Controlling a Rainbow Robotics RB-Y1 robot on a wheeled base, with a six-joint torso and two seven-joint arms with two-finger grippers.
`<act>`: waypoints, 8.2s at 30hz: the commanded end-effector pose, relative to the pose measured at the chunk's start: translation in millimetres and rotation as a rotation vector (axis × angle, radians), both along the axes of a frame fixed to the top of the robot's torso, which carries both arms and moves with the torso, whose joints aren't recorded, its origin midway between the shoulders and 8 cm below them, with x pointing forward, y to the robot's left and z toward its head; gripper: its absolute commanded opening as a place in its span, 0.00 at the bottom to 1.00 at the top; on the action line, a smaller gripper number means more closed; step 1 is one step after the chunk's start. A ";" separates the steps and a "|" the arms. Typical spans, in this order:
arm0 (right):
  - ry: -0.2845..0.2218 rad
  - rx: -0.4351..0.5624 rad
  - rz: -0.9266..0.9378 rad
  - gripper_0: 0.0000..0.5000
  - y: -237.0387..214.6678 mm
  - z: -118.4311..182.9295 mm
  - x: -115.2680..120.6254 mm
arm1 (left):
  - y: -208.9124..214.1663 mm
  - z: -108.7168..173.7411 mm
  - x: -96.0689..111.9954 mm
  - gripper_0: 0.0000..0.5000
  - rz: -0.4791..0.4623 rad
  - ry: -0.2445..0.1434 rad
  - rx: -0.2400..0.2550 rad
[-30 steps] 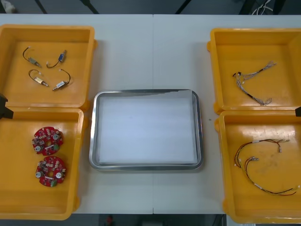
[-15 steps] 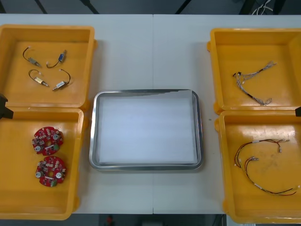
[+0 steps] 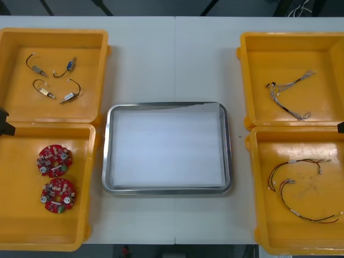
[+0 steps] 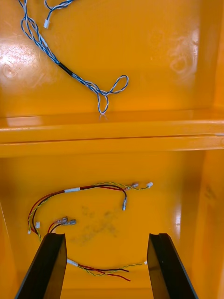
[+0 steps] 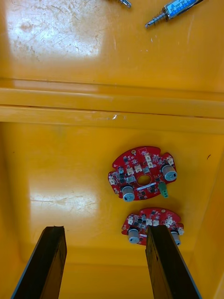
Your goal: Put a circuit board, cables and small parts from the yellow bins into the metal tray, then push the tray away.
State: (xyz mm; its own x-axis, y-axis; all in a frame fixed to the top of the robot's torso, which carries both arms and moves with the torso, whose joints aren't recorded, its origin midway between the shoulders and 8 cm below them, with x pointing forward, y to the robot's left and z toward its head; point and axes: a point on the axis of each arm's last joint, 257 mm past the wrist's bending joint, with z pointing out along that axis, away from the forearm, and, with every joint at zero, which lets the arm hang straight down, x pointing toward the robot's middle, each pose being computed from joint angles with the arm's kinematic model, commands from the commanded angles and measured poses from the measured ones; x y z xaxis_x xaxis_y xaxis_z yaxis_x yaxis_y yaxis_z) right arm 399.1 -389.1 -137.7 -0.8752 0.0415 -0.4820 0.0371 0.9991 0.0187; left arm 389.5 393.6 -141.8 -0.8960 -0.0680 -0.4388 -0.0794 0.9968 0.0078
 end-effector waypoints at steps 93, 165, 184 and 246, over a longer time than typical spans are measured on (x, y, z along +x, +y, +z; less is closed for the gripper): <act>-0.030 -0.073 0.018 1.00 -17.4 17.2 -2.4 | 11.0 18.0 -1.3 1.00 -0.065 -0.011 0.085; -0.030 -0.073 0.018 1.00 -17.4 17.2 -2.4 | 11.0 18.0 -1.3 1.00 -0.065 -0.011 0.085; -0.030 -0.073 0.018 1.00 -17.4 17.2 -2.4 | 11.0 18.0 -1.3 1.00 -0.065 -0.011 0.085; 0.212 -0.273 0.610 1.00 40.5 -159.4 -99.7 | -28.3 -110.7 -9.1 1.00 0.014 0.012 -0.103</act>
State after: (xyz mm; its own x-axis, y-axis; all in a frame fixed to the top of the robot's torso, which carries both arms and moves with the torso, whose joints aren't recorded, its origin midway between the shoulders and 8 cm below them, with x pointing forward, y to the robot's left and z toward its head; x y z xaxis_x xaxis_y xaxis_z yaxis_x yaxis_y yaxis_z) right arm 310.0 -338.9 -284.5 -0.7751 -0.5772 -0.2569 -0.5498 0.8166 -0.1758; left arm 368.9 372.1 -256.2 -0.9170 -0.0639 -0.3938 -0.0466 0.9975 -0.0535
